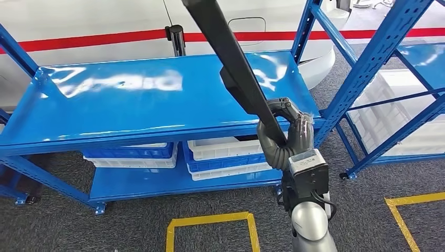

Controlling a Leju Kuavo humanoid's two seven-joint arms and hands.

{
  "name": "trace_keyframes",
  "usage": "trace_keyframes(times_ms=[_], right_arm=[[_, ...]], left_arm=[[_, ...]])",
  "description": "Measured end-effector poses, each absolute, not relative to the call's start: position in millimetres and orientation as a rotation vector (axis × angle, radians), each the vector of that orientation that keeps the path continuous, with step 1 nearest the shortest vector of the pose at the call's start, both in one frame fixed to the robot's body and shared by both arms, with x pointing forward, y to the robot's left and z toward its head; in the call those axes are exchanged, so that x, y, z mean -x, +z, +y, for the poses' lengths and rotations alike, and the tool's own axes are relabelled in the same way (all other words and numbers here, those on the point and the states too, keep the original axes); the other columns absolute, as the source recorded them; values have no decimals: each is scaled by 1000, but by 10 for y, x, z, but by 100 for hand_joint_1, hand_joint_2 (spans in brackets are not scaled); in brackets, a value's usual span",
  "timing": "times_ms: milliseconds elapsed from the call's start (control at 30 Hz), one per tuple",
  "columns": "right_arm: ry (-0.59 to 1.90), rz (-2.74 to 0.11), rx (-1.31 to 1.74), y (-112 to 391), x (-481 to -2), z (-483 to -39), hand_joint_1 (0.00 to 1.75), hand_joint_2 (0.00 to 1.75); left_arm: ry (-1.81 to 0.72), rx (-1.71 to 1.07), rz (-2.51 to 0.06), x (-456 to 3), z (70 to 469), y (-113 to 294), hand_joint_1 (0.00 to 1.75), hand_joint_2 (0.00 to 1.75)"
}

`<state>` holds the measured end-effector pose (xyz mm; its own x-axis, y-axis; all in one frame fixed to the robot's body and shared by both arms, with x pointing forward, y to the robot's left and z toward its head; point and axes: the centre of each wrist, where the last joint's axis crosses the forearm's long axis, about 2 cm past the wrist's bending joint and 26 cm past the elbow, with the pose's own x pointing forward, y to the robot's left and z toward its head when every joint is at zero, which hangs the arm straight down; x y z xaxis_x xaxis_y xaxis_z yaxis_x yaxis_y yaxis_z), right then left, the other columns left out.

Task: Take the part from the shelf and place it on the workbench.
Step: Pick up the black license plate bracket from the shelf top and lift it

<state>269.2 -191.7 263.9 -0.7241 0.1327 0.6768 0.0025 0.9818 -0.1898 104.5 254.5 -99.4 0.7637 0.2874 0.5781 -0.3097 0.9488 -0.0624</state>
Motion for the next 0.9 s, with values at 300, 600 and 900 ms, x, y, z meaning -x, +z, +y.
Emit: trace_keyframes(times_ms=[300, 600, 900], right_arm=[[224, -2382, 89, 2624, -2693, -1924, 175, 175], [241, -2380, 37, 2556, -2745, -1877, 175, 175], [253, -2352, 20, 2475, -2792, -1873, 175, 175]], left_arm=[[365, -53, -617, -980, 2583, -1012, 0, 175], [452, -82, -625, -913, 2661, -1031, 0, 175], [477, -95, -623, -841, 2708, -1047, 0, 175]])
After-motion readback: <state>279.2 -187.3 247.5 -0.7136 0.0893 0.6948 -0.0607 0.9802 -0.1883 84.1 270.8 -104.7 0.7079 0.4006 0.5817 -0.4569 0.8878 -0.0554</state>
